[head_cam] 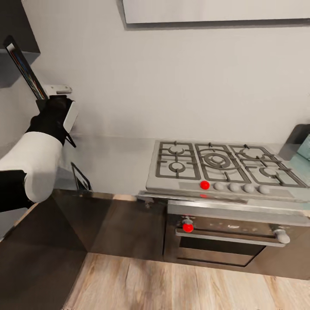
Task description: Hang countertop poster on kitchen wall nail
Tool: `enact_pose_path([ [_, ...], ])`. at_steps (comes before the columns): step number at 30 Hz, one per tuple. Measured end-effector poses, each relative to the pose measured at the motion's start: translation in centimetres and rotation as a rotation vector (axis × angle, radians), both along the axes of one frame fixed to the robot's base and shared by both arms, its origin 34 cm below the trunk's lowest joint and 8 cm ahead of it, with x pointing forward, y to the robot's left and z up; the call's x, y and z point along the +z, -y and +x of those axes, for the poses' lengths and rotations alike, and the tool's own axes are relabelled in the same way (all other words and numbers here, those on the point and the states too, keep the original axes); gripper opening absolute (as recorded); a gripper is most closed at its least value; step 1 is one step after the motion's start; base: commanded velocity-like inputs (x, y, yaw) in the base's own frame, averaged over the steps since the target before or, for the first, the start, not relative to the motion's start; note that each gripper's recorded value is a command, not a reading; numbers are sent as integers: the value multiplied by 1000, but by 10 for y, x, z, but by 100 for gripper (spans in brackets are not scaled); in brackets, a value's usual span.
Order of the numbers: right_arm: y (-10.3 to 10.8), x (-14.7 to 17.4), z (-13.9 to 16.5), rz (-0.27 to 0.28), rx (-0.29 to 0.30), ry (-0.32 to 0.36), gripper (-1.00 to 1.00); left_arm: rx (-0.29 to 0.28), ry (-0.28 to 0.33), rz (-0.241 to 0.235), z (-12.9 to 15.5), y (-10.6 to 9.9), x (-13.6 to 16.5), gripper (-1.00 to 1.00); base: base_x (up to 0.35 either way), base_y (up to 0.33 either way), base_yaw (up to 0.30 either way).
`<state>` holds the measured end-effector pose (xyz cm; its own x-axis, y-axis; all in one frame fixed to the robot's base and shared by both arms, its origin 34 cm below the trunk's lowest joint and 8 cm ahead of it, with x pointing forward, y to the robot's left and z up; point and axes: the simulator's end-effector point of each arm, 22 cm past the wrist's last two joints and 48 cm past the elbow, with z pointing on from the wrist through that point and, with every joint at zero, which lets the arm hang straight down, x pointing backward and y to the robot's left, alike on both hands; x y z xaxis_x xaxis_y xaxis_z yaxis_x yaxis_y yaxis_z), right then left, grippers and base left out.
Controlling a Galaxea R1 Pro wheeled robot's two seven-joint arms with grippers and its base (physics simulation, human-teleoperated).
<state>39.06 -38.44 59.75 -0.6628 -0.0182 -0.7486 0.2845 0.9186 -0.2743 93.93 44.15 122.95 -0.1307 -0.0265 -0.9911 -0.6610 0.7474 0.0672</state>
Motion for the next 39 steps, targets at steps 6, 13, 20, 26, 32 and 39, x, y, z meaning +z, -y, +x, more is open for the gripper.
enact_pose_path([
  [6,0,0,-1,-1,0,-2,100,-6,0,-4,1,3,-1,-100,-191,-256,-1],
  [13,0,0,0,0,1,0,100,-13,2,-5,1,7,0,-100,-169,-209,-70],
  [20,-1,-6,-7,4,-1,-16,100,-14,10,-5,-2,8,7,-100,-188,-24,-198],
  [26,-1,-5,-6,4,-2,-11,100,-14,18,-5,-4,8,13,-100,-324,-1,-138],
  [32,-1,-4,-6,3,-3,-8,100,-14,23,-6,-6,8,16,-100,-334,0,-52],
  [39,-1,-5,-7,3,-3,-11,100,-14,24,-7,-6,7,16,-100,-337,0,-4],
])
